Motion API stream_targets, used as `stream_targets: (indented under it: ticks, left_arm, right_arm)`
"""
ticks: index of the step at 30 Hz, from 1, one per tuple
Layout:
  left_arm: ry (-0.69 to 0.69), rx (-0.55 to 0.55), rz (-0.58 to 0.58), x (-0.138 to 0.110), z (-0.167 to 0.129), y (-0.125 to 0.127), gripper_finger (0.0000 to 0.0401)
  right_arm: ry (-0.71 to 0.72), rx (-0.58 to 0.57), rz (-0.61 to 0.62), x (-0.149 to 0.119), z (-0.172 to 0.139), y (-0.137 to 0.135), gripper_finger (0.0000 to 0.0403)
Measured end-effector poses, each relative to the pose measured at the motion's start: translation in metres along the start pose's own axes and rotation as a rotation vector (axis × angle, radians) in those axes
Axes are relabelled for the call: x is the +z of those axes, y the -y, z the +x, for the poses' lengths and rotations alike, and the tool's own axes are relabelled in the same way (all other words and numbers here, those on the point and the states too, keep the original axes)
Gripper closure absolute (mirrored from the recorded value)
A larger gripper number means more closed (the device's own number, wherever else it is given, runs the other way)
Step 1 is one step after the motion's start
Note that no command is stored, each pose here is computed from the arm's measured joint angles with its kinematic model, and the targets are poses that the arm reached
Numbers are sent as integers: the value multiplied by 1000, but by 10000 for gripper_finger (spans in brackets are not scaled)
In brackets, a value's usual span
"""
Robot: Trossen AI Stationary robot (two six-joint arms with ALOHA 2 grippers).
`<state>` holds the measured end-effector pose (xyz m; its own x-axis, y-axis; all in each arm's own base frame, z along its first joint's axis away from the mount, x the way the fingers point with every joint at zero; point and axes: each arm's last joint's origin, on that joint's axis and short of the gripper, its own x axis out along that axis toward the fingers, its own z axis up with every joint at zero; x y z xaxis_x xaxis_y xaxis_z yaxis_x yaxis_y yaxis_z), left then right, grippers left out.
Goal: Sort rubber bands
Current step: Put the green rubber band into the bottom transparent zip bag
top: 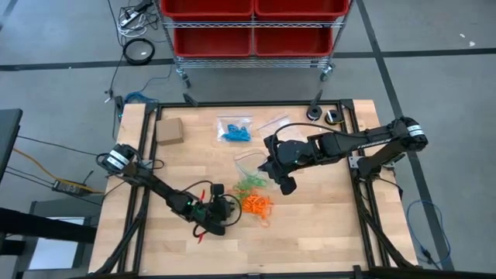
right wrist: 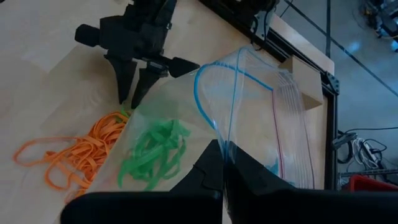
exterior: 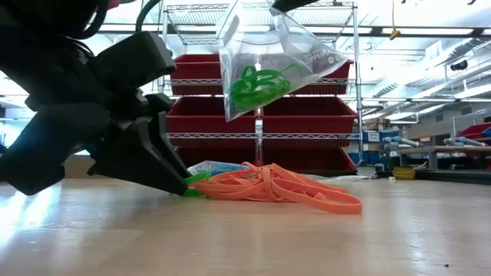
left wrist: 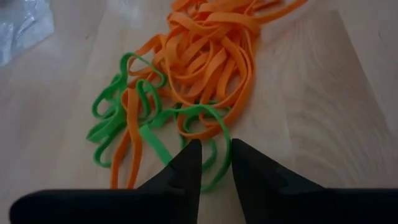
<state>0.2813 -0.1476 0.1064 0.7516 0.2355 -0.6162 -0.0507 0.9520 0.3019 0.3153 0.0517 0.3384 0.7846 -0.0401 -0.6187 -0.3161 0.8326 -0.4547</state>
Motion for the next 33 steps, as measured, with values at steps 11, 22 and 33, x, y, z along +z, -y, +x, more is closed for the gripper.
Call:
stream_targets:
  ticks: [11, 22, 33]
  left_arm:
    - [-36, -63, 62, 1, 3, -7, 394]
    - [75, -45, 55, 41, -73, -50, 399]
    - [570, -30, 2, 109, -163, -131, 400]
  right_arm:
    - [1, -1, 8, 0, 0, 0, 403]
    - [3, 2, 7, 1, 0, -1, 403]
    - [42, -15, 9, 5, 0, 1, 403]
